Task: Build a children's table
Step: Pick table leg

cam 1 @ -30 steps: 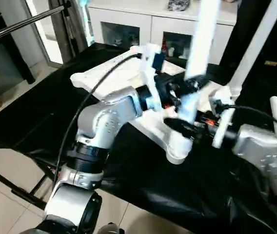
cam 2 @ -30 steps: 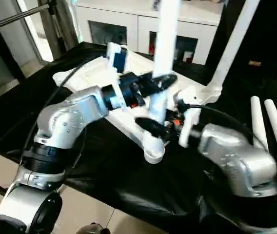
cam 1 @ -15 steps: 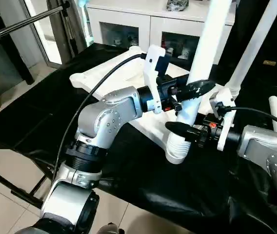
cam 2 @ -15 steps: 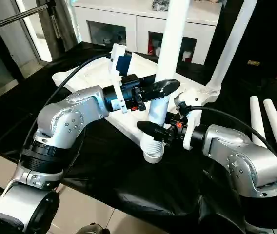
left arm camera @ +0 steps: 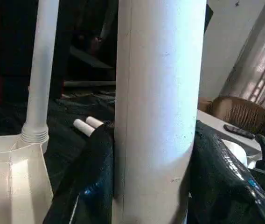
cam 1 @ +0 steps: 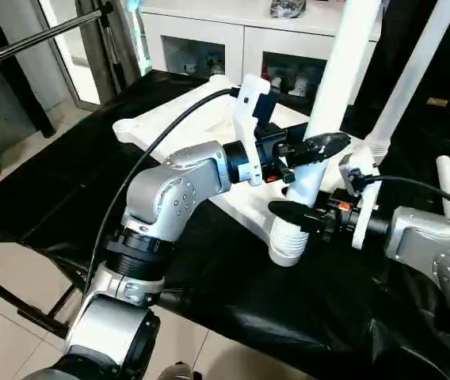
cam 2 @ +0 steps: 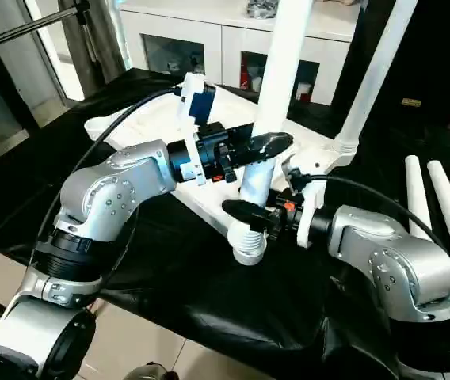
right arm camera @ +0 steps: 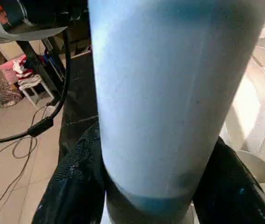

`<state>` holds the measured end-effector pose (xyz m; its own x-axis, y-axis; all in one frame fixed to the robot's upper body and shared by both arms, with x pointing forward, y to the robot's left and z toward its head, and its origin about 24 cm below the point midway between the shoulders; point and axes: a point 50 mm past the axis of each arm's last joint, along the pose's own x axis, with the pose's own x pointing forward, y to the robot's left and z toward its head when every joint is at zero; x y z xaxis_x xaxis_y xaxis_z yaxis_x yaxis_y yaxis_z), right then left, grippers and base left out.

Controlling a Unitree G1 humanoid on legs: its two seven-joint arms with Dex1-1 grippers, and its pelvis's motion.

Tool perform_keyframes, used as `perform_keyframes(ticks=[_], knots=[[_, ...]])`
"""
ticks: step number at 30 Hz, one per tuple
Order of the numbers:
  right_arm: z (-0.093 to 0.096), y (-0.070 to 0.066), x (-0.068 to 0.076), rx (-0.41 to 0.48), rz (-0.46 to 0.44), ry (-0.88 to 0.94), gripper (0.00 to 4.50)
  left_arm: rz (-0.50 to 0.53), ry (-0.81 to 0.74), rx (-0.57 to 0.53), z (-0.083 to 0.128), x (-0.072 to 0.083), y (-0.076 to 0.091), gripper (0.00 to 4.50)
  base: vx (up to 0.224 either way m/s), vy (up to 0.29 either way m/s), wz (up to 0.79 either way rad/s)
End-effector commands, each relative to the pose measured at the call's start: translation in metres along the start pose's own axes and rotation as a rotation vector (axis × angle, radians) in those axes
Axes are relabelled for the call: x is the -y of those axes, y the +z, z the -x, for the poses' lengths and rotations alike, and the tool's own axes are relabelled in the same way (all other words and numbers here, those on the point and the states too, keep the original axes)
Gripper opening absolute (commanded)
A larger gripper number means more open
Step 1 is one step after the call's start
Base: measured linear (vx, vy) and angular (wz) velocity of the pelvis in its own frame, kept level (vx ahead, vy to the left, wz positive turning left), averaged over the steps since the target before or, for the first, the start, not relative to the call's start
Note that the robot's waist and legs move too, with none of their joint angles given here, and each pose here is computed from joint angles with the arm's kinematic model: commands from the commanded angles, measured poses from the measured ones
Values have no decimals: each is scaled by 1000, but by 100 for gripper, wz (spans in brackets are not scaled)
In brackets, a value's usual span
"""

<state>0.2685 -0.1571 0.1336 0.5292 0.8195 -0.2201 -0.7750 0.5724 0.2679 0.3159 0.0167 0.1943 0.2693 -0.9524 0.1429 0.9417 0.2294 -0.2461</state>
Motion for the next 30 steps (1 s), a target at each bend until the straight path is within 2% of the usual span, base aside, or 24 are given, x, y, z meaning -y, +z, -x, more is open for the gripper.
perform_keyframes(ticks=[1,10,12,14,15,17,21,23,24,25,26,27,29,30], knots=[[2,-4,5,-16,-33,-37,193,-44,-17,29,0,4,11,186,0,0,0],[1,-5,5,-20,-49,-43,190,-48,-12,38,1,3,13,186,0,0,0],[0,-5,5,-11,-44,-48,190,-95,27,41,1,1,14,186,0,0,0],[0,-4,6,-3,-41,-51,190,-84,37,40,1,-1,13,242,0,0,0],[-1,-2,7,19,-37,-62,190,-37,10,52,1,-1,14,256,0,0,0],[-1,-2,7,26,-36,-66,190,-25,1,57,1,0,14,258,0,0,0],[-4,5,8,122,-58,-85,190,-36,81,186,1,-9,24,296,0,0,0],[-5,10,8,182,-70,-98,190,21,83,325,4,-12,35,298,0,0,0],[-5,11,8,191,-73,-101,190,33,94,356,5,-13,38,298,0,0,0],[-4,14,10,225,-74,-130,190,49,152,433,9,-20,45,298,0,0,0],[-4,14,10,225,-74,-130,190,49,152,433,9,-20,45,298,0,0,0],[-1,18,17,277,-84,-209,189,69,234,499,17,-34,52,298,0,0,0],[2,20,24,296,-74,-289,189,48,283,493,23,-43,53,298,0,0,0],[5,20,30,297,-55,-350,189,-22,317,418,26,-49,49,298,0,0,0]])
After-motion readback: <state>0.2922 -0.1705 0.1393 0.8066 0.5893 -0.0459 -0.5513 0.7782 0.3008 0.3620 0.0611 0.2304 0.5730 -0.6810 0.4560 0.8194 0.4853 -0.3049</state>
